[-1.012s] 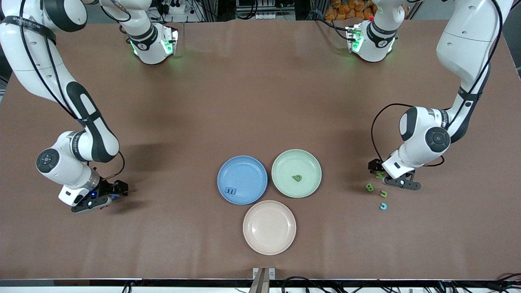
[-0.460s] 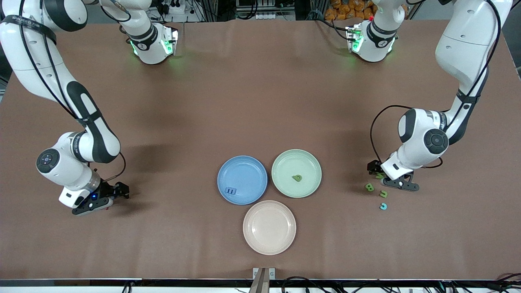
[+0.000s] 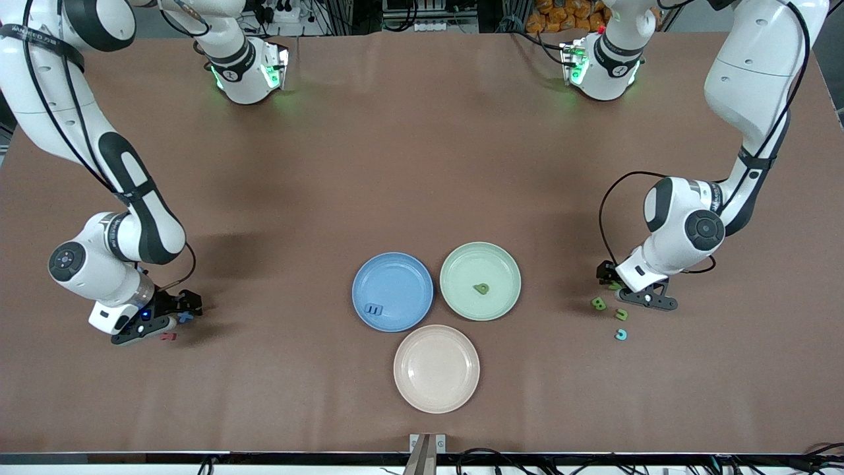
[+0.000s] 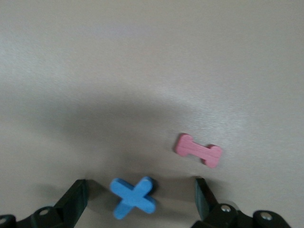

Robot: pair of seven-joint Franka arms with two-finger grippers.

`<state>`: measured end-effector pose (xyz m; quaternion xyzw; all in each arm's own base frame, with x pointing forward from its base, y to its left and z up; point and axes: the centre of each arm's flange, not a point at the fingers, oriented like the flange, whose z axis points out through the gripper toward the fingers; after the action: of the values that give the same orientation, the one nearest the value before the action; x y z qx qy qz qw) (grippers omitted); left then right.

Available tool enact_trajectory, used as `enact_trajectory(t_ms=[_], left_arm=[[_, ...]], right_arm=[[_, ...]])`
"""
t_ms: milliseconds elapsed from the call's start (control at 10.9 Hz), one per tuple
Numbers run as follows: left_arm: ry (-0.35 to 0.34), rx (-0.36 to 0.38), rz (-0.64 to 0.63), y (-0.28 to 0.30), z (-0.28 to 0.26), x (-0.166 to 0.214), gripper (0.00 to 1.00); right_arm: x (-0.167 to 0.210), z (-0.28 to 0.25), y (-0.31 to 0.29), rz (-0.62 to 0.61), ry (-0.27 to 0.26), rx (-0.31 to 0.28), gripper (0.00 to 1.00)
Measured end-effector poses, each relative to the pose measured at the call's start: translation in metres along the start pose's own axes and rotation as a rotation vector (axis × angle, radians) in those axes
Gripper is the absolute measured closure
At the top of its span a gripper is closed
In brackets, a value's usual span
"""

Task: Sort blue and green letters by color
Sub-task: 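Grasp the green N with the left gripper while the right gripper reaches blue X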

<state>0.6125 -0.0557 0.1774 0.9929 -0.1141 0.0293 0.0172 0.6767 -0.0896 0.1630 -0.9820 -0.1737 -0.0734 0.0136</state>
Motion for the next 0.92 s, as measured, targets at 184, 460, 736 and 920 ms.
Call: enact_trajectory(t_ms=[184, 460, 736, 920], left_arm=[[0.001, 0.001, 0.001, 0.0, 0.0, 0.0, 0.54], [0.004, 0.002, 0.002, 0.0, -0.001, 0.002, 0.66], [0.004, 0.002, 0.002, 0.0, -0.001, 0.002, 0.66], [0.004, 0.002, 0.002, 0.0, -0.001, 0.002, 0.66]], right_arm=[[0.007, -0.002, -0.014, 0.027, -0.026, 0.021, 0.0], [0.009, -0.002, -0.017, 0.028, -0.035, 0.024, 0.0], [0.008, -0.002, -0.015, 0.031, -0.036, 0.022, 0.0], [0.007, -0.002, -0.014, 0.032, -0.037, 0.021, 0.0]])
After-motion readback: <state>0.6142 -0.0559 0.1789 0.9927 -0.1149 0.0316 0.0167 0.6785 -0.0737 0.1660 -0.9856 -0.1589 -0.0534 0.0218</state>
